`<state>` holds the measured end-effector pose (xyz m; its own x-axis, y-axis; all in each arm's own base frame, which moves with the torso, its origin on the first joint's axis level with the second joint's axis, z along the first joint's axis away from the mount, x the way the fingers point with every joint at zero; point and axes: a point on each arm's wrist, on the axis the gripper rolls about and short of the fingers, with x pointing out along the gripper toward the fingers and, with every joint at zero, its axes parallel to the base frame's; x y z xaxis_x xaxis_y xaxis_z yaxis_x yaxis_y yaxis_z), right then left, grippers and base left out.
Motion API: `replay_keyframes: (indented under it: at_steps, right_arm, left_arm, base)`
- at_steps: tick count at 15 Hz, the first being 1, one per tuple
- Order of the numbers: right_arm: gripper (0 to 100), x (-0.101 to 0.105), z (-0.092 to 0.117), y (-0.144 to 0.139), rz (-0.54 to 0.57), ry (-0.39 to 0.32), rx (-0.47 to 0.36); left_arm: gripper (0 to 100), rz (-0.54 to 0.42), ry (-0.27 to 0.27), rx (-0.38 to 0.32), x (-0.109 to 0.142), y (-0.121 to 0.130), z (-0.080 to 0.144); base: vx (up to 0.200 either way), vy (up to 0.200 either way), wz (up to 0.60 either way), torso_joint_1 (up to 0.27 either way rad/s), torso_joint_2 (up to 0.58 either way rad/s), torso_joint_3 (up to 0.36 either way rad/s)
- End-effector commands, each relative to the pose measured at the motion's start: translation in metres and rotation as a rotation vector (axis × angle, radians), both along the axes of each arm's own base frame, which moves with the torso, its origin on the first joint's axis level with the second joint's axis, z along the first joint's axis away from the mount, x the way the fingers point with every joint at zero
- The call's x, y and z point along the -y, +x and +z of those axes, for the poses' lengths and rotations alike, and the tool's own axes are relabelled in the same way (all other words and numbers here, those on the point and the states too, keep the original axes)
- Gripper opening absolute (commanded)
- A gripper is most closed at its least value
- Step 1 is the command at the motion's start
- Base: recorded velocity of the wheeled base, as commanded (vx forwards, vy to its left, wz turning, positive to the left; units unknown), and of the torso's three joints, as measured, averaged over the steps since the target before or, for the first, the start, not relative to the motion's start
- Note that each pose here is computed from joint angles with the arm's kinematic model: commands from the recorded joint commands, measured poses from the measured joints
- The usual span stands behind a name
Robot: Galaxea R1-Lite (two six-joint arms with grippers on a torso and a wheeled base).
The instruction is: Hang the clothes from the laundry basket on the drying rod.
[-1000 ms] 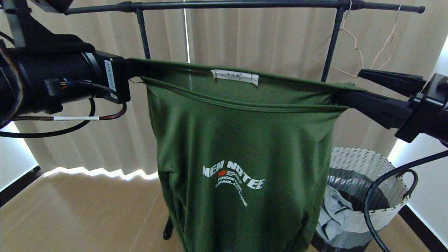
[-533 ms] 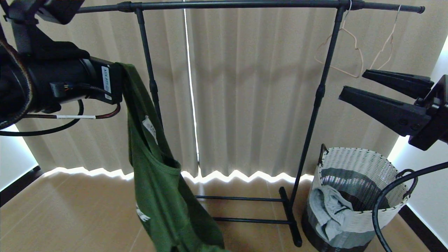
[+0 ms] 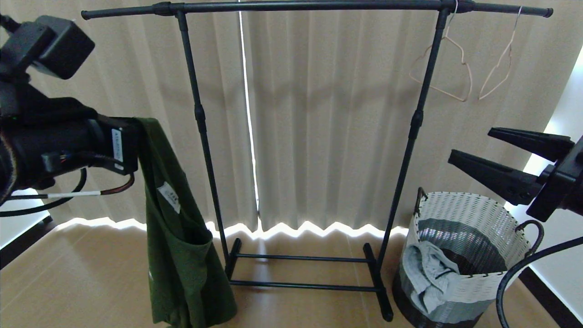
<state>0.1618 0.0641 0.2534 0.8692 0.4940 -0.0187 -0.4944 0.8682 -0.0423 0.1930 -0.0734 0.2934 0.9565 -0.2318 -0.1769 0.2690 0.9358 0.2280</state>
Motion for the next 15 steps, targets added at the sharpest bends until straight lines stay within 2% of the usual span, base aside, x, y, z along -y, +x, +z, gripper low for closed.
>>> replay_keyframes:
  at_steps: [1,3,4,6,7,8,10,12,13,15]
  right_arm:
    - [100,0.015,-0.008,-0.008,-0.079,-0.018,-0.023]
    - [100,0.025,-0.016,-0.013,-0.131,-0.026,-0.051]
    - [100,0.033,-0.021,-0.016,-0.183,-0.029,-0.061]
    - [100,0.041,-0.02,-0.016,-0.232,-0.027,-0.057]
    - [100,0.047,-0.021,-0.015,-0.275,-0.026,-0.06]
    - [100,0.05,-0.021,-0.015,-0.295,-0.033,-0.054]
    - [100,0.053,-0.019,-0.016,-0.309,-0.079,-0.023]
    - [100,0.054,-0.022,-0.018,-0.32,-0.083,-0.029]
    - [100,0.054,-0.025,-0.019,-0.321,-0.087,-0.037]
    - [100,0.056,-0.029,-0.021,-0.328,-0.09,-0.048]
  left_arm:
    - [0,0.022,-0.01,0.021,-0.018,-0.035,-0.007]
    - [0,0.036,-0.008,0.015,-0.027,-0.051,-0.018]
    - [0,0.039,0.004,-0.013,-0.033,-0.067,-0.037]
    - [0,0.036,0.018,-0.055,-0.036,-0.079,-0.059]
    - [0,0.012,-0.005,-0.049,-0.037,-0.082,-0.07]
    - [0,0.003,-0.042,-0.034,-0.038,-0.082,-0.073]
    - [0,0.025,-0.062,-0.019,-0.042,-0.079,-0.077]
    - [0,-0.002,-0.101,0.017,-0.044,-0.079,-0.074]
    - [0,-0.028,-0.145,0.029,-0.046,-0.082,-0.073]
    - [0,-0.061,-0.154,0.026,-0.045,-0.081,-0.073]
  base:
    - [0.0,0.0,0.0,0.0,0.0,0.0]
    - [0.0,0.0,0.0,0.0,0.0,0.0]
    - [0.0,0.0,0.0,0.0,0.0,0.0]
    - [0.0,0.0,0.0,0.0,0.0,0.0]
    - [0.0,0.0,0.0,0.0,0.0,0.0]
    - [0.0,0.0,0.0,0.0,0.0,0.0]
    - [0.0,0.0,0.0,0.0,0.0,0.0]
    - [0.0,0.0,0.0,0.0,0.0,0.0]
    - [0.0,0.0,0.0,0.0,0.0,0.0]
    - [0.0,0.0,0.0,0.0,0.0,0.0]
